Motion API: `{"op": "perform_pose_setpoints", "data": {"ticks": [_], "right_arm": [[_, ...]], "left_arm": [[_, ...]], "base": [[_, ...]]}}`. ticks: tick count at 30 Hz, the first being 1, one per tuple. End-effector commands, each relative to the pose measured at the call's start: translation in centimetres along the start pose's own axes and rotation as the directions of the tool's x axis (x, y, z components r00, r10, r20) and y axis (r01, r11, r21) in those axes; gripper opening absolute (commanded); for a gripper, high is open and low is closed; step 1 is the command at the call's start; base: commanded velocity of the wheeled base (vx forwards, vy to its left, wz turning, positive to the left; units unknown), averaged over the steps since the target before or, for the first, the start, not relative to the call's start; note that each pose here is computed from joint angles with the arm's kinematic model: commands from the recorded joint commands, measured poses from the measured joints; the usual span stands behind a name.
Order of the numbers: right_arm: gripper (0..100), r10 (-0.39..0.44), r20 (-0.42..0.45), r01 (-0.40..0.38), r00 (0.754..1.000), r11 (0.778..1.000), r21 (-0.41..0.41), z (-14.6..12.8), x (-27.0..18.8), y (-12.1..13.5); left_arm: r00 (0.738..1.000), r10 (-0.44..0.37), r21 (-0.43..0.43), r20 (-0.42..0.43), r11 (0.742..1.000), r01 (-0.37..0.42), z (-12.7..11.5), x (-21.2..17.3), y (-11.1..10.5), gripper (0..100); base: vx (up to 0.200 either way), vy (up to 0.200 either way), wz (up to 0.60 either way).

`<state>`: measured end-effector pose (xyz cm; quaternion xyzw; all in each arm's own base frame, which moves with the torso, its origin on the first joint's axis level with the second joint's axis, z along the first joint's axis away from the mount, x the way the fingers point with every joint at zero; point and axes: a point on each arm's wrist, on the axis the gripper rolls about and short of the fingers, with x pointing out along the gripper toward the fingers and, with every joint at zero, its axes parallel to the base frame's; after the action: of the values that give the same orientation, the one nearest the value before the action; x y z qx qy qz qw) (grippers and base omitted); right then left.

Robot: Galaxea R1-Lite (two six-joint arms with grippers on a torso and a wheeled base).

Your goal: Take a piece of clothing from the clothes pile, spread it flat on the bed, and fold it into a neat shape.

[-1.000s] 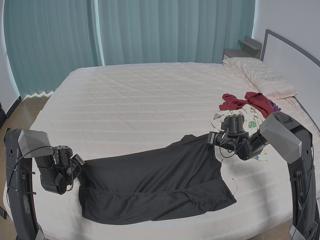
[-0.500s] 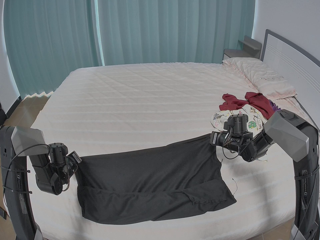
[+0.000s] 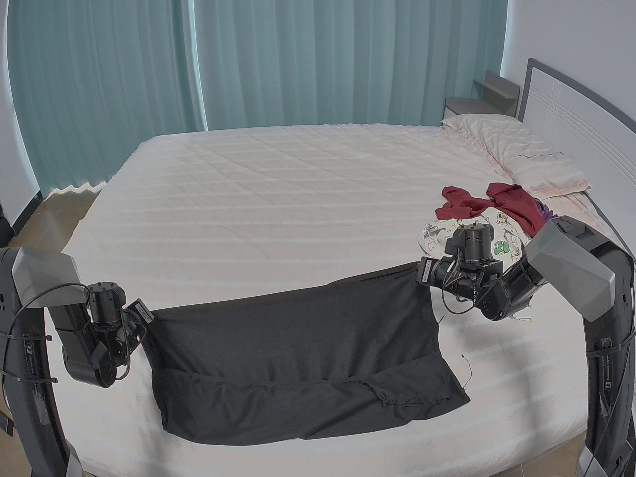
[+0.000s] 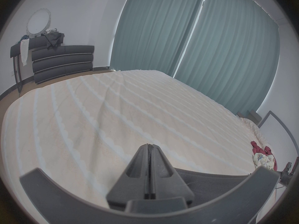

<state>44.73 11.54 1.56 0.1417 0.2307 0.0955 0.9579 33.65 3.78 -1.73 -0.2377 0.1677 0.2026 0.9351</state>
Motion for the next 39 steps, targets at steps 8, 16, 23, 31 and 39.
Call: {"op": "perform_pose_setpoints", "data": {"ticks": [8, 16, 23, 31, 39], "right_arm": [[0, -0.002, -0.034, 0.002, 0.999, 1.0, 0.007, -0.2, -1.9, 0.0], [0, -0.008, -0.087, 0.009, 0.996, 1.0, 0.009, -1.0, -4.7, -0.1], [0, 0.014, -0.133, -0.012, 0.991, 1.0, 0.013, -3.5, -6.7, -1.1], [0, 0.0, -0.264, 0.003, 0.964, 1.0, 0.013, -7.0, -8.0, -2.3], [0, 0.0, -0.271, 0.002, 0.963, 1.0, 0.008, -9.6, -7.3, -3.0]], "left_arm": [[0.998, 0.023, 0.095, -0.052, 0.995, -0.018, -0.6, -1.6, 0.8, 0], [0.996, 0.034, 0.158, -0.082, 0.987, -0.021, -0.8, -3.1, 1.3, 0], [0.981, 0.054, 0.266, -0.185, 0.964, -0.003, -2.4, -4.6, 2.5, 0], [0.948, 0.096, 0.364, -0.305, 0.931, 0.023, -4.7, -5.6, 3.8, 0], [0.917, 0.118, 0.411, -0.38, 0.91, 0.053, -6.2, -6.0, 4.8, 0]], "base": [[0.0, 0.0, 0.0], [0.0, 0.0, 0.0], [0.0, 0.0, 0.0], [0.0, 0.0, 0.0], [0.0, 0.0, 0.0]]}}
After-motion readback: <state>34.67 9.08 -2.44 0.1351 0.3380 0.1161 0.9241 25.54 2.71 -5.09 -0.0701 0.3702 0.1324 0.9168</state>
